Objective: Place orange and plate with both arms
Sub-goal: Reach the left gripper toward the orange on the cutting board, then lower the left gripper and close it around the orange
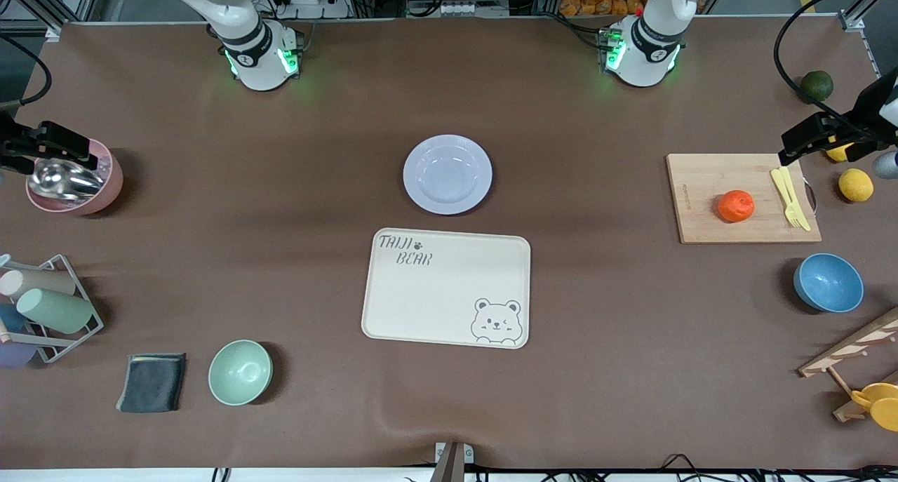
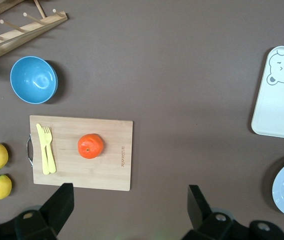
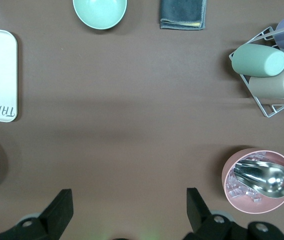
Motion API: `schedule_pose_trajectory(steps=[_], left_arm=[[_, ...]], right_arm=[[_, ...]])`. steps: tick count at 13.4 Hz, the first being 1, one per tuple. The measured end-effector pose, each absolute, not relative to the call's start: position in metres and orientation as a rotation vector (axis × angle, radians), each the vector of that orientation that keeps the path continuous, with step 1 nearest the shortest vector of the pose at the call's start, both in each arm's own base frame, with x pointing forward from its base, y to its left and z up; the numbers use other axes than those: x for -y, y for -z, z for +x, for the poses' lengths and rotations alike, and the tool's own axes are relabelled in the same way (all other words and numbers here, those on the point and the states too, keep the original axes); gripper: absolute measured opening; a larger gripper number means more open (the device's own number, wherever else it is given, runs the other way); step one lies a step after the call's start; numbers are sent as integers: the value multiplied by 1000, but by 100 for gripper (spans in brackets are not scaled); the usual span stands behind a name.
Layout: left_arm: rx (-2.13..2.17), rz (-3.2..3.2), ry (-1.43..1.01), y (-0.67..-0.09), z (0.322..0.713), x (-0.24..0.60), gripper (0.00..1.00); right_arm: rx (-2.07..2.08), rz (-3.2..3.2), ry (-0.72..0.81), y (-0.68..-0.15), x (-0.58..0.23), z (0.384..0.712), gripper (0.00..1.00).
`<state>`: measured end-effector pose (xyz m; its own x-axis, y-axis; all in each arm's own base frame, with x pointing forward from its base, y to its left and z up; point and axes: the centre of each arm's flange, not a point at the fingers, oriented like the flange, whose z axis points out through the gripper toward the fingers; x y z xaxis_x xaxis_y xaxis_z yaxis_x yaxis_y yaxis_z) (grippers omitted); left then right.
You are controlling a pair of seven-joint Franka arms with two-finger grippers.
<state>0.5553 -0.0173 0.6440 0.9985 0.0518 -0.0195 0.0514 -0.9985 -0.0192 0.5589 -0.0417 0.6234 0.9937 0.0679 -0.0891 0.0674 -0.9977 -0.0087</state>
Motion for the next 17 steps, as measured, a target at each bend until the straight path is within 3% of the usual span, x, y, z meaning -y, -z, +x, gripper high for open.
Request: schedule_pose_trajectory(steps=[8,17], left_arm=[[130,-3112,-102,-624,556,-1,100],[300,-3045,-354,-434,536,-80,100]], right_arm=[[107,-3130,-151,-620,41,559,100],[114,-3122,-217,-598,39,569,100]])
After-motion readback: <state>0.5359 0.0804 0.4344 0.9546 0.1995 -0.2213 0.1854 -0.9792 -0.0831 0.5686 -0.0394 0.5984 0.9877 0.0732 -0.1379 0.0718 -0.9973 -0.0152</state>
